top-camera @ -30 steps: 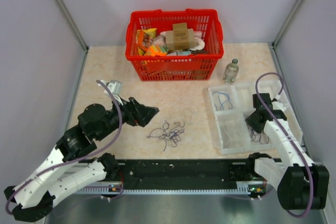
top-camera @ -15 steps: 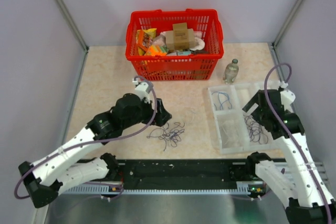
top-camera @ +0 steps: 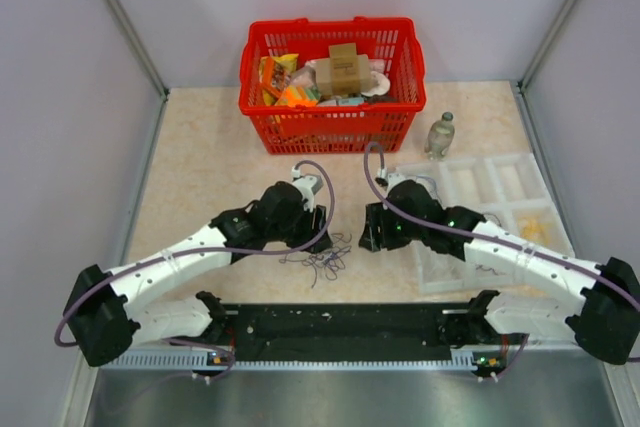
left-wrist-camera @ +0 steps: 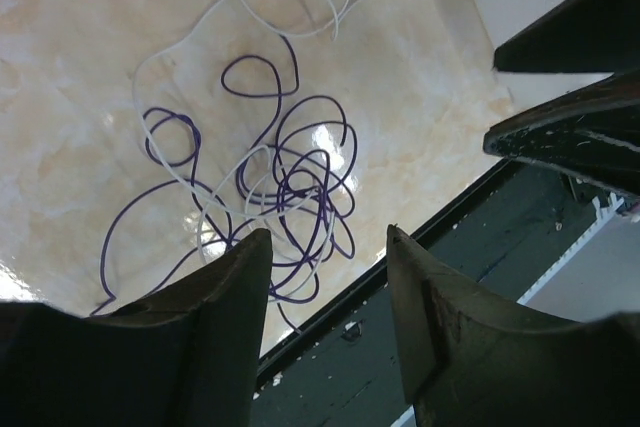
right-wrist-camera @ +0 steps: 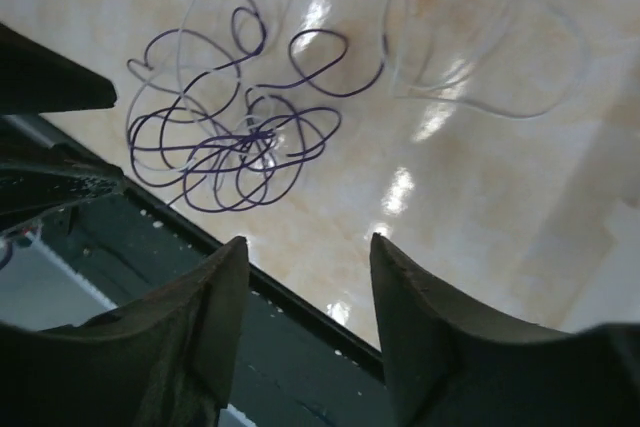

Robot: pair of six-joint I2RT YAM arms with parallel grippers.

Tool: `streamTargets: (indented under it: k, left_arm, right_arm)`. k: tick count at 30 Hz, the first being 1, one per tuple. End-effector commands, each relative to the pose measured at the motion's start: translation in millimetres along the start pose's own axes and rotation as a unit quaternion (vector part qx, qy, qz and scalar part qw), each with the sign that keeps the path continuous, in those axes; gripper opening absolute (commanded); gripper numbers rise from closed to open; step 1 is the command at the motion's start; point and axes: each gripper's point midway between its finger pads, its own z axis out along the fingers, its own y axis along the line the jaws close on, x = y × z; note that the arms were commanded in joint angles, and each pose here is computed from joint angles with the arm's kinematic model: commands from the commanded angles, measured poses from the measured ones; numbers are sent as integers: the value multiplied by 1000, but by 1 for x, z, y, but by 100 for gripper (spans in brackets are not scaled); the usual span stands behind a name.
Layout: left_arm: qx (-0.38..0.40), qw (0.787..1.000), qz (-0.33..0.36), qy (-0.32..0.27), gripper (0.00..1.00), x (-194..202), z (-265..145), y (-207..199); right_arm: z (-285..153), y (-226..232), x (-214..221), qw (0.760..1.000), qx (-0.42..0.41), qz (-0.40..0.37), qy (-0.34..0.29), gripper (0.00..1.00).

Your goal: Untangle the cables

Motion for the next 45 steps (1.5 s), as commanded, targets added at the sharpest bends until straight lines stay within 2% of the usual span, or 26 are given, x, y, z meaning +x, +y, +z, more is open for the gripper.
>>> streamTargets:
  k: [1, 3, 5, 8, 12, 17, 23, 27, 29, 30, 36, 42, 45]
  left_arm:
    - [34, 999, 6, -7, 53, 2, 13, -7]
    - [36, 999, 9, 3, 53, 6, 19, -6]
    - [36, 999, 16, 16, 51, 10, 25, -4]
    - [38, 999, 21, 28, 46, 15, 27, -4]
    - [37, 998, 19, 35, 46, 20, 29, -2]
    - [33, 998, 19, 41, 31, 27, 31, 3]
    - [32, 998, 18, 42, 32, 28, 31, 4]
    - [40, 998, 19, 44, 20, 29, 31, 1]
    - [43, 998, 21, 35, 11, 23, 27, -2]
    - [43, 999, 22, 26, 1, 19, 24, -3]
    - [65, 997, 31, -33, 0, -11, -6, -21]
    - [59, 993, 17, -97, 0, -43, -41, -31]
    - [61, 984, 9, -164, 0, -72, -76, -41]
  right_arm:
    - [2, 69, -5, 978, -205, 18, -34, 46]
    - [6, 71, 5, 972, -230, 28, -32, 40]
    - [10, 77, 8, 964, -260, 30, -40, 39]
    - [17, 75, 18, 964, -263, 42, -25, 39]
    - [21, 73, 19, 965, -259, 44, -23, 39]
    - [21, 75, 17, 965, -258, 39, -24, 39]
    - [24, 74, 15, 967, -253, 37, -22, 40]
    - [24, 72, 15, 968, -247, 39, -22, 40]
    - [25, 72, 18, 968, -247, 39, -17, 40]
    - [26, 72, 18, 968, -247, 39, -15, 40]
    - [22, 84, 17, 960, -280, 24, -13, 41]
    - [14, 90, 9, 956, -291, 14, -23, 50]
    - [15, 80, 6, 966, -257, 10, -28, 59]
